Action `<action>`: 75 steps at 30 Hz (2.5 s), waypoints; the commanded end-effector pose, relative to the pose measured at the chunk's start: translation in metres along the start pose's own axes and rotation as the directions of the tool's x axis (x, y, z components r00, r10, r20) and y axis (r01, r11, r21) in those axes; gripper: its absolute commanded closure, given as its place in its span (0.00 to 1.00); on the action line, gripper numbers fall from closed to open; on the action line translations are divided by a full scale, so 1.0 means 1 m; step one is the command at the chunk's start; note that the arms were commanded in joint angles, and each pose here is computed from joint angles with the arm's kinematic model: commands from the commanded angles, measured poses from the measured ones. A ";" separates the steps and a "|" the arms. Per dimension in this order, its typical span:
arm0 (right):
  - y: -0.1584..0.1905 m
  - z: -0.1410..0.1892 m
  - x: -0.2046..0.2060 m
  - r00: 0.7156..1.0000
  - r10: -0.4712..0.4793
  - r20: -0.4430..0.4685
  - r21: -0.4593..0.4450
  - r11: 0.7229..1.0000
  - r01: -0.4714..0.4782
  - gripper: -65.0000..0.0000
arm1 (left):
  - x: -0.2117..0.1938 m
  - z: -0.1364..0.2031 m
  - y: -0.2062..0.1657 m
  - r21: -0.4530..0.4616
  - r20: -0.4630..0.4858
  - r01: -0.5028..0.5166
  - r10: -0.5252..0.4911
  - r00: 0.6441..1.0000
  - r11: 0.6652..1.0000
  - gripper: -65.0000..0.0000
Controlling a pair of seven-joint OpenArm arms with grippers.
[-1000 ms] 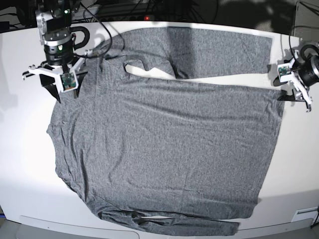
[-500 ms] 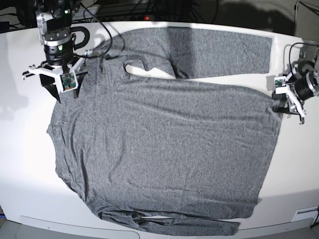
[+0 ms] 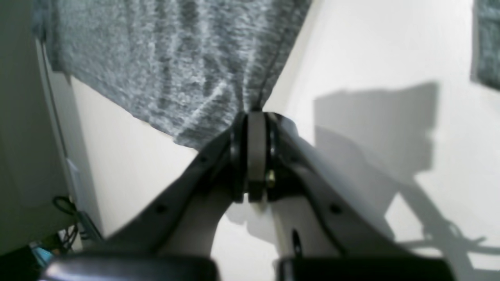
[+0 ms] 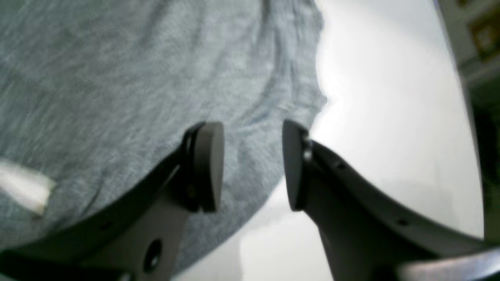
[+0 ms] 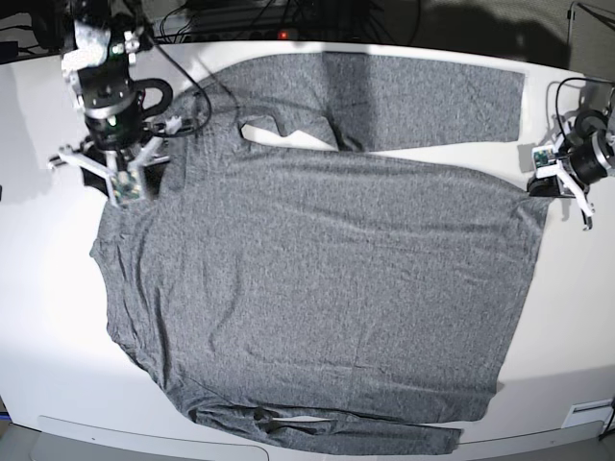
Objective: Fold the T-shirt properly
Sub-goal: 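Grasp the shirt edge near the collar with the right gripper, then lift the sleeve with the right gripper and fold it across the body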
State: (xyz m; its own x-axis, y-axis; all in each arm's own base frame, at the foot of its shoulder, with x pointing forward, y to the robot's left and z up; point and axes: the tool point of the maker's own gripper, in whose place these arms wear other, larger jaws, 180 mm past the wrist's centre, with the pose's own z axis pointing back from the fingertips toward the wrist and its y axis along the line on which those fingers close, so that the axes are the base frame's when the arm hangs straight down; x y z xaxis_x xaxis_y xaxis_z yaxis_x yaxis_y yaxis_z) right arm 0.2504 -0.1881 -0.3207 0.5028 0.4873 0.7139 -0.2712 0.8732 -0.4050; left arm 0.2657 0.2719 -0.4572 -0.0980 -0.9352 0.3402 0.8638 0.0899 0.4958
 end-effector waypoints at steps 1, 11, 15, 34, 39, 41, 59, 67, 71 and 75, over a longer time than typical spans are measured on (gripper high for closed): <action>0.006 0.000 0.009 1.000 0.016 0.016 0.055 0.998 -0.017 0.61 | -0.007 0.005 -0.003 -0.029 -0.021 0.001 -0.001 1.000 1.000 1.00; 0.027 0.016 -0.023 0.930 0.367 -0.008 0.342 0.875 -0.342 0.60 | -0.001 0.000 -0.005 -0.028 -0.007 -0.006 0.006 1.000 1.000 1.00; 0.019 0.030 -0.057 0.875 0.478 -0.078 0.385 0.824 -0.416 0.48 | 0.008 -0.006 -0.007 -0.025 0.014 -0.016 0.016 1.000 1.000 1.00; 0.012 0.040 -0.078 0.674 0.736 0.066 0.370 0.609 -0.701 0.43 | 0.019 -0.014 -0.011 -0.024 0.036 -0.029 0.030 0.999 0.999 1.00; 0.030 0.039 -0.092 0.638 0.761 0.114 0.408 0.550 -0.729 0.43 | 0.019 -0.014 -0.011 -0.024 0.036 -0.029 0.030 0.999 0.999 1.00; 0.037 0.036 -0.101 0.621 0.775 0.119 0.429 0.524 -0.736 0.43 | 0.019 -0.014 -0.011 -0.024 0.036 -0.029 0.030 0.999 0.999 1.00; 0.059 0.019 -0.135 0.564 0.821 0.087 0.517 0.447 -0.731 0.92 | 0.019 -0.014 -0.011 -0.024 0.036 -0.030 0.030 0.999 0.999 1.00; 0.067 0.028 -0.146 0.705 0.707 -0.045 0.602 0.583 -0.546 1.00 | 0.019 -0.014 -0.011 -0.024 0.036 -0.030 0.030 0.999 0.999 1.00; 0.074 0.031 -0.136 0.783 0.617 -0.076 0.605 0.653 -0.456 1.00 | 0.019 -0.014 -0.010 -0.023 0.035 -0.029 0.029 0.999 0.999 1.00; 0.073 0.029 -0.118 0.832 0.548 -0.088 0.559 0.718 -0.414 1.00 | 0.016 -0.012 -0.008 -0.021 0.029 -0.025 0.026 0.999 0.999 1.00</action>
State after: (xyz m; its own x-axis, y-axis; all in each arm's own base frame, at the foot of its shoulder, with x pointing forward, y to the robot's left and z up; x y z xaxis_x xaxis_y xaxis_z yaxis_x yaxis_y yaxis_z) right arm 0.1427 -0.1831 -0.4252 0.3557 0.8841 0.3030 -0.8640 0.4347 -0.2541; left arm 0.2695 0.2398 -0.4620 -0.0975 -0.9031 0.4182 0.8560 0.1383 0.4982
